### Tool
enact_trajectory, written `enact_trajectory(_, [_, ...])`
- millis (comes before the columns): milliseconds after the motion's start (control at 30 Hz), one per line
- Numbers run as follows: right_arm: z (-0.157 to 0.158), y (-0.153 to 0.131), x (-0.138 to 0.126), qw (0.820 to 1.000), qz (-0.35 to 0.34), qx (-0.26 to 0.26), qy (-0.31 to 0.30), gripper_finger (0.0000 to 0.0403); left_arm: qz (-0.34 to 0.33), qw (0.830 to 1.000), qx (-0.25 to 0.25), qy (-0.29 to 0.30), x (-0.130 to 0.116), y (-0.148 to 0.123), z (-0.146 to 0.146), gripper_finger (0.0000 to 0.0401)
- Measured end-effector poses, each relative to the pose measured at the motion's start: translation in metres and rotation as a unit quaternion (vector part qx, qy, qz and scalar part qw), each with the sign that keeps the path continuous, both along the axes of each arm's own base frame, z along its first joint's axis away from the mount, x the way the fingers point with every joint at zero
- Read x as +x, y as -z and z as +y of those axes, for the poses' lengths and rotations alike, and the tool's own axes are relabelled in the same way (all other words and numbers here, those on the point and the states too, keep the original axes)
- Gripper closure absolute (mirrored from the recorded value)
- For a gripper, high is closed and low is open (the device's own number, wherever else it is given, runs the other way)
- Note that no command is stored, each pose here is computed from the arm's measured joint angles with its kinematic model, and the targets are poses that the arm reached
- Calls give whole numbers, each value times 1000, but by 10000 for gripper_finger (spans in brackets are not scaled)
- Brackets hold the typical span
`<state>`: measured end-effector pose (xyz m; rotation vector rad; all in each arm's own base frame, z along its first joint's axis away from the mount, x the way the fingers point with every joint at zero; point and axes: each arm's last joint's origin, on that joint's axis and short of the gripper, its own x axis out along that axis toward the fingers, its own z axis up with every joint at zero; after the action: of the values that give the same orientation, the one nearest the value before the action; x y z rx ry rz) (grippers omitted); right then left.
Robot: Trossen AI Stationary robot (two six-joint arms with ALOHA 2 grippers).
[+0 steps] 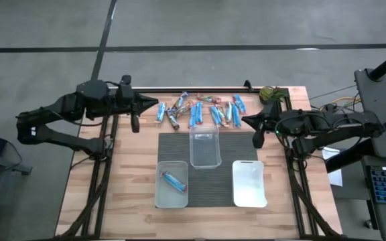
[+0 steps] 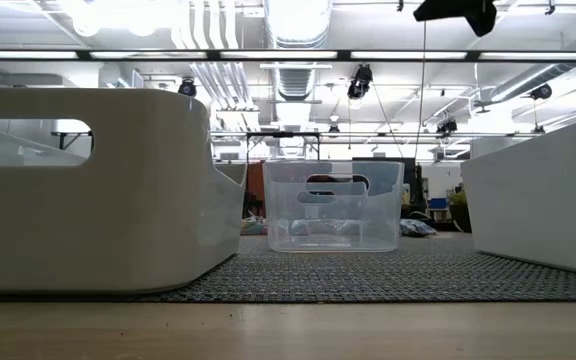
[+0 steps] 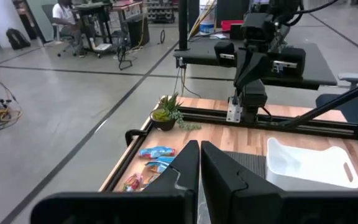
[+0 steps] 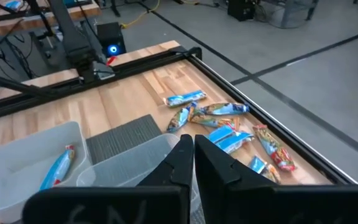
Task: Pick and place Granola Bars by type
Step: Put the orange granola bar into the white bin
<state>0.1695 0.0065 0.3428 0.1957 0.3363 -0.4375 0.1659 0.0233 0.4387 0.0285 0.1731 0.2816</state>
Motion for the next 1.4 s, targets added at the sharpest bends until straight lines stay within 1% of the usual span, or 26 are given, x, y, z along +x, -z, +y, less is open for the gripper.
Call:
enact_trajectory(267, [-11, 2, 0, 999, 7, 1, 32, 394, -26, 1000, -8, 2, 13, 16, 1, 401])
enact_trajectory(600, [-29, 3, -1, 996, 8, 5, 87, 394, -32, 999, -12, 1, 15, 18, 1, 401])
enact_trajectory(733, [-41, 5, 0, 989, 1, 19, 148, 394, -33, 999, -12, 1, 15, 18, 1, 401])
enact_trajectory(1133, [-79, 18, 8, 968, 40, 22, 247, 394, -32, 999, -12, 1, 15, 18, 1, 401])
enact_trajectory(1233, [-85, 19, 7, 967, 41, 30, 251, 394, -32, 999, -12, 0, 15, 18, 2, 401])
enact_trajectory(1400, [-89, 20, 6, 969, 43, 43, 241, 394, -32, 999, -12, 0, 15, 18, 2, 401])
